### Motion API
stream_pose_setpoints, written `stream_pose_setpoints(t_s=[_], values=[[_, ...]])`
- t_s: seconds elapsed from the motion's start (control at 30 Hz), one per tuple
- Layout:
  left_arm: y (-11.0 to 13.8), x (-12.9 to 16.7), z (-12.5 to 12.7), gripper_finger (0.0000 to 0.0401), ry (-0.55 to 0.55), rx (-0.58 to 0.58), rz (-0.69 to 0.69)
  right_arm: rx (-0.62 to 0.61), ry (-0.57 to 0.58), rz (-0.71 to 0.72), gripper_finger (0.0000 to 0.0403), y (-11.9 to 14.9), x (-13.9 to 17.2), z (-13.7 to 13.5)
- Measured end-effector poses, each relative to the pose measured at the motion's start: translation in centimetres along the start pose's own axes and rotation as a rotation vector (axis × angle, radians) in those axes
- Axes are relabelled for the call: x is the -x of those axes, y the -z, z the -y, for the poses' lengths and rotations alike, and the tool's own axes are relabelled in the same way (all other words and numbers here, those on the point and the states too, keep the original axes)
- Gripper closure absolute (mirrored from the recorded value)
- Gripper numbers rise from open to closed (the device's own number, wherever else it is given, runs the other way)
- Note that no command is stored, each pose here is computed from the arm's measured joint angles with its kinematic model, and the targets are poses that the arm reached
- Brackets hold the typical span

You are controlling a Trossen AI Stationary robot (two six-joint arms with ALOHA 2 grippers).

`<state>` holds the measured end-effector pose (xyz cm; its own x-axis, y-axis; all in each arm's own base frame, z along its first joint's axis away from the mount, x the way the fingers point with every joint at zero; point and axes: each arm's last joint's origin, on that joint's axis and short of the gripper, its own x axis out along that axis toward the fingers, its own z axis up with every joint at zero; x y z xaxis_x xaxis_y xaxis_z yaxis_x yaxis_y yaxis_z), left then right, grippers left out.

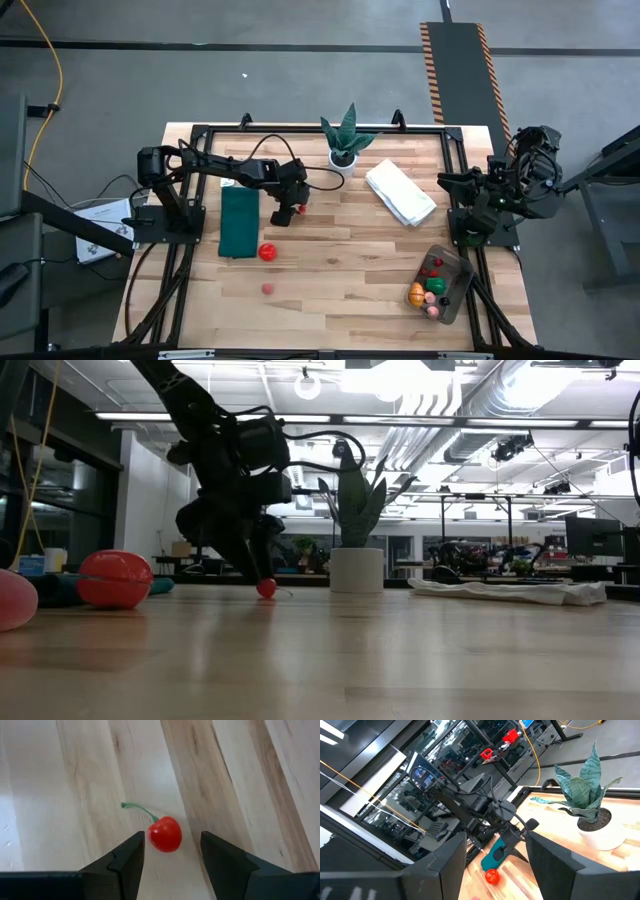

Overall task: Pick and placing Produce into tupperware
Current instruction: Put the red cherry into the black bin

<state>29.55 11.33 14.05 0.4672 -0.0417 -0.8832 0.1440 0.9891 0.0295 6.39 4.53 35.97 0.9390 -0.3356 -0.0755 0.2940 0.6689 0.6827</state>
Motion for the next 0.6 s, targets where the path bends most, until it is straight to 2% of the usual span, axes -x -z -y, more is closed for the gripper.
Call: stream_pose_setpoints(t_s=[0.6], values=[[-0.3,-0.64,-0.34,0.022,-0.011,0.072,0.01,0.001,0.0,0.0,0.0206,0.01,0.0,0.01]])
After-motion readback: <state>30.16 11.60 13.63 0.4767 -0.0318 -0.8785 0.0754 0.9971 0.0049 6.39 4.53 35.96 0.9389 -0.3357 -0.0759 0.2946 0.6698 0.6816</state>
